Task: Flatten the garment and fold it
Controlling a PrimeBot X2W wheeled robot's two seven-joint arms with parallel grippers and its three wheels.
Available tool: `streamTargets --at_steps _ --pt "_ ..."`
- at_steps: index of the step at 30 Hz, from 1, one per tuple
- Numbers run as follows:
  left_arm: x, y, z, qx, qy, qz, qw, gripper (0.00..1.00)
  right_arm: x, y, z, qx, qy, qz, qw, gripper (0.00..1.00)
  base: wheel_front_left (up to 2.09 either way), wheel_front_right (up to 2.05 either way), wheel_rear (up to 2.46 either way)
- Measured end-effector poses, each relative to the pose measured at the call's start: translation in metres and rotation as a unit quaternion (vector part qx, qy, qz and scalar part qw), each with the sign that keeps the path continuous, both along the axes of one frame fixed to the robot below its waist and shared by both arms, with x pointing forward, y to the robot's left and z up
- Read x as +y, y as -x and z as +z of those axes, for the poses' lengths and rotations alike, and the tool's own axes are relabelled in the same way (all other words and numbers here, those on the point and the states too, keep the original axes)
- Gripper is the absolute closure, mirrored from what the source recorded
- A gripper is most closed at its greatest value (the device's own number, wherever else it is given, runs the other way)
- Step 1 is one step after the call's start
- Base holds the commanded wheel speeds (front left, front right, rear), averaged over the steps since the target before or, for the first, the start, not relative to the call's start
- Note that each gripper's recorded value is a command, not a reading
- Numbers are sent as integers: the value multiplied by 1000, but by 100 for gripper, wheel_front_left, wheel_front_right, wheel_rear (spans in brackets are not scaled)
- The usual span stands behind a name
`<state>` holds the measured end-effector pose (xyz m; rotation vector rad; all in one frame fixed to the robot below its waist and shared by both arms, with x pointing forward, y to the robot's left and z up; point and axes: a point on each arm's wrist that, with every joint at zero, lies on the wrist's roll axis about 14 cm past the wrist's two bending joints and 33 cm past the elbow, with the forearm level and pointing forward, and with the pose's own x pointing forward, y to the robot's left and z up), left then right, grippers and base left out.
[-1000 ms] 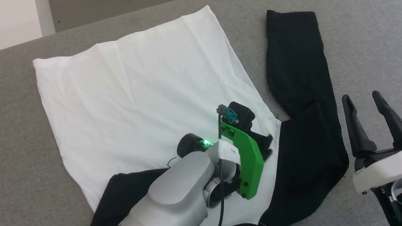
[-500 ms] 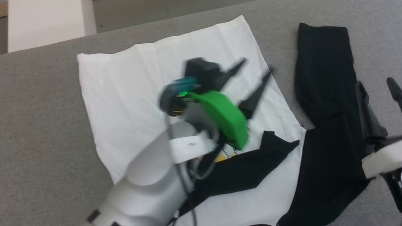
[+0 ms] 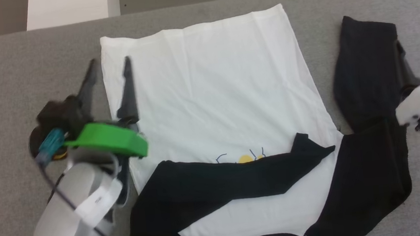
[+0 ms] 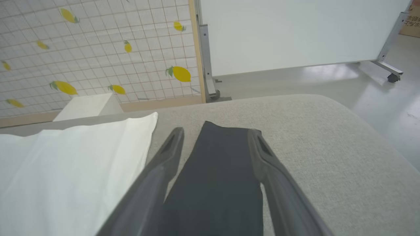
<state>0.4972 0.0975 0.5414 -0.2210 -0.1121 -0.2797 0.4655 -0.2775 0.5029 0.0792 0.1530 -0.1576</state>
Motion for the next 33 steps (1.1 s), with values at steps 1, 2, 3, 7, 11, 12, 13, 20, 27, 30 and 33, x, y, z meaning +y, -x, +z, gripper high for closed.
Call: streamTargets --at_steps 1,2,3,7,11,12,13,20,27,30,33 --pt "8 2 -3 1 -1 11 1000 0 -5 -5 -4 10 -3 -5 1000 0 0 0 0" --pt "16 5 -7 3 -4 23 1000 0 -9 -10 -10 23 -6 -9 1000 0 0 0 0" --pt "24 7 -11 6 -4 34 999 0 -16 -16 -15 34 -10 -18 999 0 0 0 0" --pt "43 11 -18 3 -8 59 998 0 -39 -33 -38 90 -23 -49 995 0 0 0 0" --pt "54 12 -31 12 -6 75 997 0 -58 -50 -52 127 -36 -77 988 0 0 0 0" --pt "57 11 -35 14 -8 78 997 0 -62 -55 -56 139 -36 -81 986 0 0 0 0" --pt "60 10 -38 16 -10 82 996 0 -65 -60 -60 149 -37 -86 984 0 0 0 0" --pt "74 5 -61 30 -18 102 994 0 -81 -74 -100 232 -44 -118 965 0 0 0 0" --pt "92 3 -79 45 -29 126 991 0 -70 -88 -131 279 -55 -112 952 0 0 0 0" --pt "97 3 -86 52 -30 133 989 0 -68 -94 -135 290 -57 -108 949 0 0 0 0" --pt "98 3 -90 56 -28 132 989 0 -69 -97 -137 305 -62 -104 945 53 0 0 0"
